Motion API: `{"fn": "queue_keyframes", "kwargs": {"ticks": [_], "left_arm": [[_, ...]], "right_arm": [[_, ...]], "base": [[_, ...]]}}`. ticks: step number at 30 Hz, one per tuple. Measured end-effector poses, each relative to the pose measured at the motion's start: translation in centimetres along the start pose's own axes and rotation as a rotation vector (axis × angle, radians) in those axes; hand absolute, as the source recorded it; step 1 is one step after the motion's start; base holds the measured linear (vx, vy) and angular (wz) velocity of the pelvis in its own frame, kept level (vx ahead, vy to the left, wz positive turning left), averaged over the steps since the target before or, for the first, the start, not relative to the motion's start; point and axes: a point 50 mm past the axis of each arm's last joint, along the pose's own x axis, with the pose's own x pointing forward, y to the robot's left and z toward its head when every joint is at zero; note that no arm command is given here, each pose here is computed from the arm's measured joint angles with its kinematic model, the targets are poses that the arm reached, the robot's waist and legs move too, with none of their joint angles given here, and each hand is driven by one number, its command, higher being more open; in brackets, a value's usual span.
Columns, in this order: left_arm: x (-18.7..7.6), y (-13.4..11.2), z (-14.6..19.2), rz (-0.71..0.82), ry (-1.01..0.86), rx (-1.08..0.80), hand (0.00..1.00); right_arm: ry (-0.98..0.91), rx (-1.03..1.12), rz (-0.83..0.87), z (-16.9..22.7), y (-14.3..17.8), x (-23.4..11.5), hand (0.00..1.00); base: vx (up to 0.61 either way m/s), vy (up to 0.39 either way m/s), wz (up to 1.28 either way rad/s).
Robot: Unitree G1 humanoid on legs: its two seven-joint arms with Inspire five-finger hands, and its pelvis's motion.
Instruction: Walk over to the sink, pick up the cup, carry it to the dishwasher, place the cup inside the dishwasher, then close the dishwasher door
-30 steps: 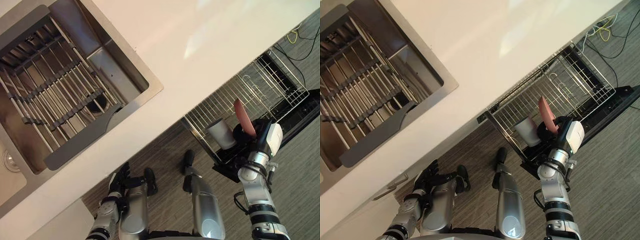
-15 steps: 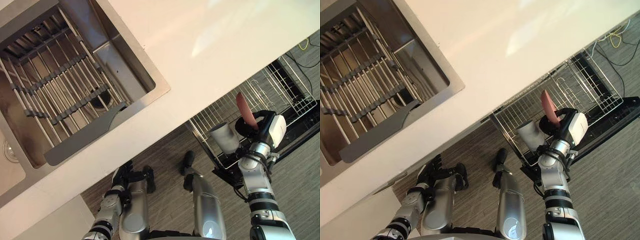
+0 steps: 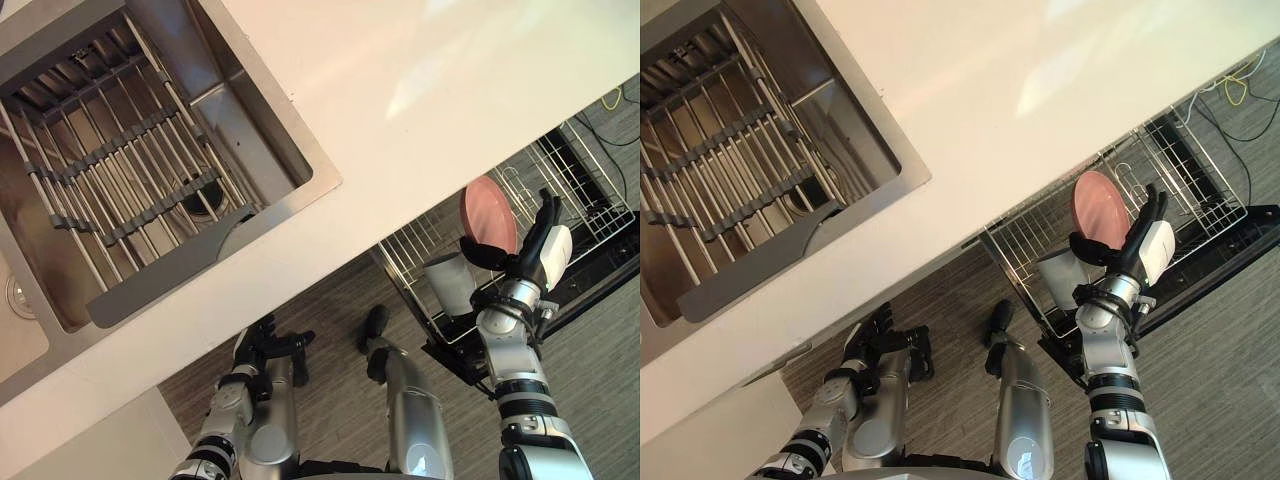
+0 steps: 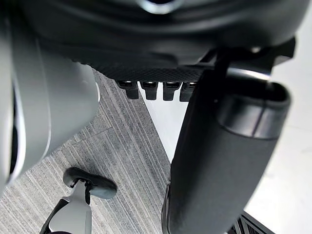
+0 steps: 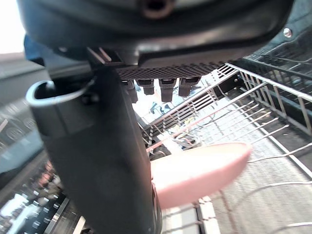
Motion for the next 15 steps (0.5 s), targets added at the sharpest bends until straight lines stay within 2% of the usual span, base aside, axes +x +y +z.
{"fn": "queue_keyframes", "kwargs": {"ticks": [6,15], "left_arm": [[-0.5,0.2,-1.0,0.008,0.027,-0.005,1.00],[-2.2,1.5,-3.7,0.049,0.093,0.005,1.00]], "right_arm": [[-0.062,0.104,-0.021,1.1,-0.8,-2.5,1.00],[-0.045,0.122,-0.028,0.1,-2.9,-5.4,1.00]], "base": [[0.00,0.000,0.00],[0.05,0.001,-0.04]]}}
